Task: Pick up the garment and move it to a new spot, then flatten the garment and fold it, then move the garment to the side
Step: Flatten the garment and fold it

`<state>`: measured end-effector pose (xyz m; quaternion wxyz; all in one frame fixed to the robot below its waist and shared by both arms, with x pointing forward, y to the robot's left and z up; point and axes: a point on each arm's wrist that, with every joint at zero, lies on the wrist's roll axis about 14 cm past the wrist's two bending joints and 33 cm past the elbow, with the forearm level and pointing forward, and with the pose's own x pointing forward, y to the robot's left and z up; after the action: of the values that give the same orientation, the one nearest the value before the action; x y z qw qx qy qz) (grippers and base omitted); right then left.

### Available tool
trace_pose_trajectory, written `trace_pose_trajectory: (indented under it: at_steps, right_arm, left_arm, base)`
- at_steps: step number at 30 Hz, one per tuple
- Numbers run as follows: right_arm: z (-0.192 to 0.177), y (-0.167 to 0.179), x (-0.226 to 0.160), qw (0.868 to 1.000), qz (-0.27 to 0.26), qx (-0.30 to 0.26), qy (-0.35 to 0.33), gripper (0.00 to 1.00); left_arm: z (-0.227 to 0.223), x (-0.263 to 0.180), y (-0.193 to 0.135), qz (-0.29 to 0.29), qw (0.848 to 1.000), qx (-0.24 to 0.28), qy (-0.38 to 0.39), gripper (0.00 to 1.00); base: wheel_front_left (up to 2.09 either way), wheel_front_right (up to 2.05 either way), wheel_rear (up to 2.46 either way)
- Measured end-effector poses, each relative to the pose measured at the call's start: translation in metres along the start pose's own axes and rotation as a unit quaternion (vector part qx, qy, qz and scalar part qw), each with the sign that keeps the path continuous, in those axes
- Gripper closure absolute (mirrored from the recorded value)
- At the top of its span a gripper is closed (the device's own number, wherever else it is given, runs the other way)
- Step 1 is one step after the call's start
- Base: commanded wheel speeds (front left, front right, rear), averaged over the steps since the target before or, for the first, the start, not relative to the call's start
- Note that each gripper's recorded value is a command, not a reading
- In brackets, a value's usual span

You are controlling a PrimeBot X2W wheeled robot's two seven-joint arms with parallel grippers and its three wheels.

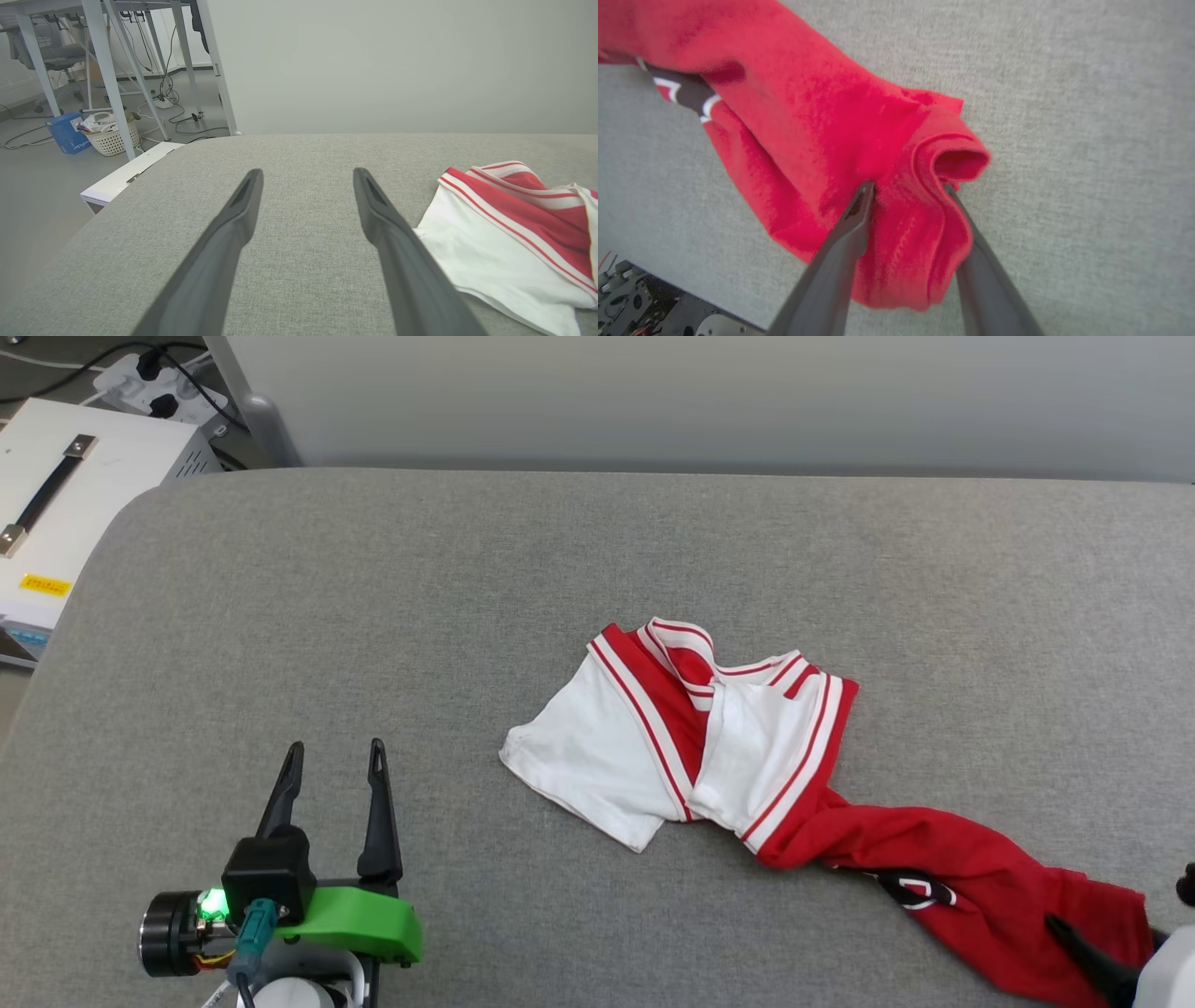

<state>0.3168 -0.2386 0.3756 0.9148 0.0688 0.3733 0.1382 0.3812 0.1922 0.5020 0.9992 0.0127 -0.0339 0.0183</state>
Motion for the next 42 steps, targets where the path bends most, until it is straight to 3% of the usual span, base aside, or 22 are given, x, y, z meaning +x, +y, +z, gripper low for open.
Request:
trace_pose_trajectory:
  at_steps: [5, 8, 13, 15, 21, 28, 32, 42]
  right_arm:
    - [0.079, 0.018, -0.010, 0.991, 0.023, -0.045, -0.127, 0.00]
    - [0.132, 0.041, -0.021, 0.975, 0.046, -0.100, -0.192, 0.00]
    - [0.196, 0.099, -0.033, 0.945, 0.102, -0.185, -0.250, 0.00]
    - [0.206, 0.129, -0.031, 0.935, 0.132, -0.226, -0.239, 0.00]
    - [0.182, 0.200, -0.003, 0.915, 0.221, -0.317, -0.118, 0.00]
    - [0.117, 0.226, 0.029, 0.882, 0.271, -0.375, 0.091, 0.00]
    - [0.089, 0.218, 0.050, 0.859, 0.261, -0.408, 0.165, 0.00]
    - [0.030, 0.170, 0.098, 0.845, 0.228, -0.393, 0.281, 0.00]
  left_arm:
    - [0.005, -0.002, 0.001, 0.001, 1.000, 0.000, -0.007, 0.00]
    - [0.007, -0.003, 0.004, 0.005, 1.000, 0.001, -0.009, 0.00]
    - [0.004, -0.003, 0.007, 0.009, 1.000, 0.004, -0.004, 0.00]
    - [0.001, -0.003, 0.007, 0.009, 1.000, 0.005, -0.001, 0.00]
    - [-0.003, 0.003, 0.008, 0.010, 1.000, 0.005, 0.003, 0.00]
    - [-0.008, 0.009, 0.012, 0.017, 1.000, 0.007, 0.010, 0.00]
    - [-0.010, 0.015, 0.013, 0.019, 1.000, 0.006, 0.011, 0.00]
    - [-0.027, 0.024, 0.023, 0.038, 0.999, 0.004, 0.034, 0.00]
  base:
    - [0.00, 0.00, 0.00]
    - [0.00, 0.00, 0.00]
    - [0.00, 0.00, 0.00]
    - [0.00, 0.00, 0.00]
    - [0.00, 0.00, 0.00]
    - [0.00, 0.00, 0.00]
    - [0.00, 0.00, 0.00]
    - [0.00, 0.00, 0.00]
